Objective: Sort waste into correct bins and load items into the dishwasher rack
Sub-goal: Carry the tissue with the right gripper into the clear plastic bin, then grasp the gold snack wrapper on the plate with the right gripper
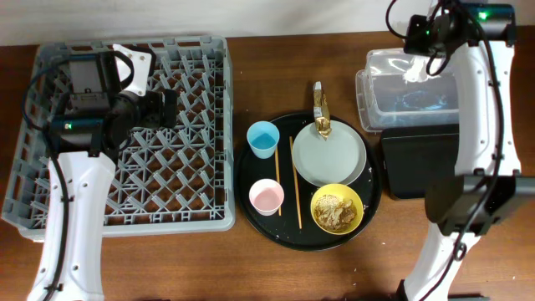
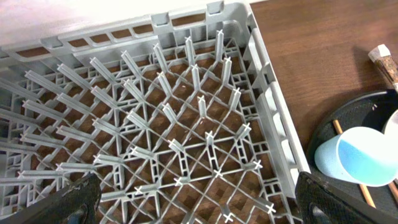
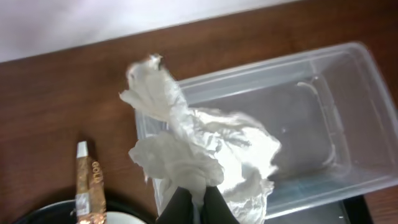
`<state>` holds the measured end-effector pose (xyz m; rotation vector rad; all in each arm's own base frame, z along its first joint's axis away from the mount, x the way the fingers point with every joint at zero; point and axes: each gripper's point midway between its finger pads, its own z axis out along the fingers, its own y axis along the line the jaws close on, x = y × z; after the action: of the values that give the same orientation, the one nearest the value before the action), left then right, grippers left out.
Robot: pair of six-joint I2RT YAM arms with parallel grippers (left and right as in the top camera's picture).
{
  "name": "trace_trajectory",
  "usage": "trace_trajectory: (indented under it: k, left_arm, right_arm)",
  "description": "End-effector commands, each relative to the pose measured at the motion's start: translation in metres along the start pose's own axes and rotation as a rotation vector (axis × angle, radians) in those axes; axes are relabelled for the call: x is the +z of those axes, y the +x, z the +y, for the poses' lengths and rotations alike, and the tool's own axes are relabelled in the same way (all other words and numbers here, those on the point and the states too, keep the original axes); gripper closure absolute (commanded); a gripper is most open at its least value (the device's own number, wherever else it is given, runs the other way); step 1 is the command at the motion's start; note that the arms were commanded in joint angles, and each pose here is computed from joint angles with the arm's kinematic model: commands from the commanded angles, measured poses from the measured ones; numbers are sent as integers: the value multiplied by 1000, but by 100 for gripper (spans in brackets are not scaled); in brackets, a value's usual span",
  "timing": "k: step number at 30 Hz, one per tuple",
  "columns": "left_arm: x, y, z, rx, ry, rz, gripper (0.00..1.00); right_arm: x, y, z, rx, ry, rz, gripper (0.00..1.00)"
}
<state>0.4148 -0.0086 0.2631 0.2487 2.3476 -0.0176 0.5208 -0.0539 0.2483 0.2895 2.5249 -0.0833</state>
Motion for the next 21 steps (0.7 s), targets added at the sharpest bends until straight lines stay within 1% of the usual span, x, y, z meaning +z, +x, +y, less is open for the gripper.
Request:
trace_trajectory:
  k: [1, 2, 3, 4, 5, 6, 8, 9, 11, 12, 14, 16, 17, 19, 21]
  left_arm:
    - [-3, -9, -3, 14, 13, -23, 1]
    - [-3, -9, -3, 14, 13, -23, 0]
    - [-3, -9, -3, 14, 13, -23, 0]
    - [-3, -9, -3, 14, 13, -23, 0]
    - [-3, -9, -3, 14, 13, -23, 0]
    - [-3, -9, -3, 14, 13, -23, 0]
    - [-3, -9, -3, 14, 13, -23, 0]
    - [-3, -9, -3, 14, 13, -23, 0]
    - [-3, -9, -3, 14, 13, -23, 1]
    - [-3, -9, -3, 14, 13, -23, 0]
    - [-3, -9, -3, 14, 13, -23, 0]
    - [-3, -9, -3, 14, 13, -23, 1]
    - [-3, -9, -3, 14, 13, -23, 1]
    - [-3, -9, -3, 14, 13, -23, 0]
    - [-3, -9, -3, 14, 13, -23, 1]
  right_arm:
    - [40, 19, -2, -1, 20, 95, 73]
    - [43, 22, -2, -2, 22, 109, 65]
    - [43, 24, -2, -2, 21, 117, 29]
    - [43, 24, -1, -2, 13, 120, 14]
    - [39, 24, 4, -1, -14, 121, 7]
    - [35, 25, 11, 0, -59, 126, 5]
    - [20, 29, 36, -13, -212, 143, 4]
    - [11, 32, 50, -16, -292, 154, 5]
    - [-6, 46, 83, -25, -439, 211, 11]
    - [-10, 57, 96, -35, -472, 256, 14]
    - [-8, 83, 114, -76, -458, 342, 19]
    - [4, 122, 138, -148, -412, 450, 28]
    - [9, 135, 145, -164, -407, 483, 31]
    - [22, 160, 155, -172, -394, 544, 37]
    - [35, 179, 155, -140, -360, 593, 39]
